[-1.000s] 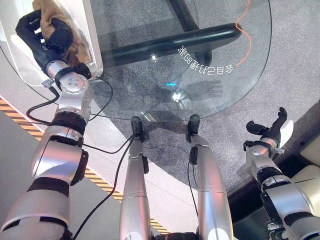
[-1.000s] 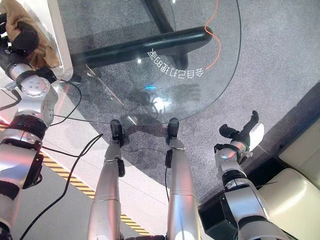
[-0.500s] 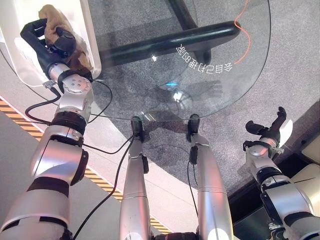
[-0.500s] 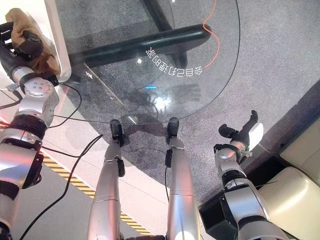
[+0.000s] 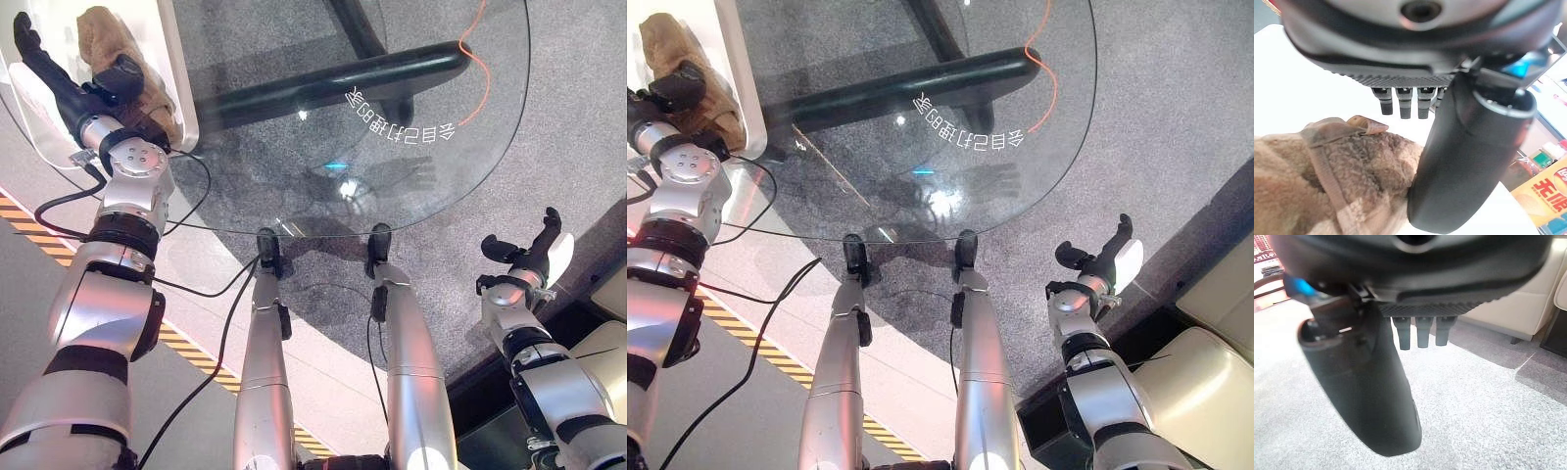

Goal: Wipe the table with a cloth and put it in the basket.

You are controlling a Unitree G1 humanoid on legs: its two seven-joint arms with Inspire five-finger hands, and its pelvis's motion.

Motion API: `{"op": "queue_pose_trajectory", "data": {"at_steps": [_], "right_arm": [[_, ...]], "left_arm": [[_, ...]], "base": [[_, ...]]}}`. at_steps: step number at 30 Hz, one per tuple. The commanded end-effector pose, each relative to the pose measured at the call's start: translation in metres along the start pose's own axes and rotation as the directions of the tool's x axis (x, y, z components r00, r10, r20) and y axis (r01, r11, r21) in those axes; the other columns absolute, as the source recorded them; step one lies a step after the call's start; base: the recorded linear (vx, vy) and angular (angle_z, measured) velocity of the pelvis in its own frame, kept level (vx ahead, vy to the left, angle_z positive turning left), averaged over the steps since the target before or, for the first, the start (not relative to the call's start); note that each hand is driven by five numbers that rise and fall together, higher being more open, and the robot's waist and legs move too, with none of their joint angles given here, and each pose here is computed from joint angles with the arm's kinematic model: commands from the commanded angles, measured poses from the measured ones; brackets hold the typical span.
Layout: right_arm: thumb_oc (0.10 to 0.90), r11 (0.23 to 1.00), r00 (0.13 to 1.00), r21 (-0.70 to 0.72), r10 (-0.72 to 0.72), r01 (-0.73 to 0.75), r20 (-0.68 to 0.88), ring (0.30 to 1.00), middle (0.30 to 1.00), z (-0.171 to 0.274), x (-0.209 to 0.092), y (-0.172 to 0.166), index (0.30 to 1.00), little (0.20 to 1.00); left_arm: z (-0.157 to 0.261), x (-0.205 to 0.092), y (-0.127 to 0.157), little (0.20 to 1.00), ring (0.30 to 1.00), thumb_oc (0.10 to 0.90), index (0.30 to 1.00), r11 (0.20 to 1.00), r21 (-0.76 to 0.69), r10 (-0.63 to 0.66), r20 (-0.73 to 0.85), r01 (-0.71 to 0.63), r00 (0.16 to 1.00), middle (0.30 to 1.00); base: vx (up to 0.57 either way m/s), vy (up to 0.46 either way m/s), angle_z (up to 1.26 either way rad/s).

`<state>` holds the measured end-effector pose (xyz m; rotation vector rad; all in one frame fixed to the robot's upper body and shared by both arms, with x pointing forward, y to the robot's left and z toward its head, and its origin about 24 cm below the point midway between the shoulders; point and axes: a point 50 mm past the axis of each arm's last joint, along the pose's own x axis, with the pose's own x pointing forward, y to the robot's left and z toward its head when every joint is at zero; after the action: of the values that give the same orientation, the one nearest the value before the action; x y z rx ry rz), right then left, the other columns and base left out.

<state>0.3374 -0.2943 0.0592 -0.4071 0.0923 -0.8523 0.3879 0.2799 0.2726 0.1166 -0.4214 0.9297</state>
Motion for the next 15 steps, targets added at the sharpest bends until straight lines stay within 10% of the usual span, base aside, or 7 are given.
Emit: {"op": "queue_pose_trajectory", "data": {"at_steps": [1,15], "right_arm": [[0.8,0.994,0.994,-0.016,-0.105,0.106,0.009,0.9,0.9,-0.009,0.011,-0.028,0.9,0.9],[0.8,0.996,0.996,-0.016,-0.084,0.083,-0.035,0.9,0.9,-0.025,0.0,-0.024,0.9,0.9]], "left_arm": [[0.048,0.03,0.032,0.9,0.9,0.8,0.9,0.982,-0.075,0.185,0.146,-0.175,0.972,0.9],[0.031,0.026,0.036,0.9,0.9,0.8,0.9,0.972,-0.205,0.137,0.08,-0.118,0.987,0.9]], "base": [[0.0,0.0,0.0],[-0.02,-0.042,0.0]]}}
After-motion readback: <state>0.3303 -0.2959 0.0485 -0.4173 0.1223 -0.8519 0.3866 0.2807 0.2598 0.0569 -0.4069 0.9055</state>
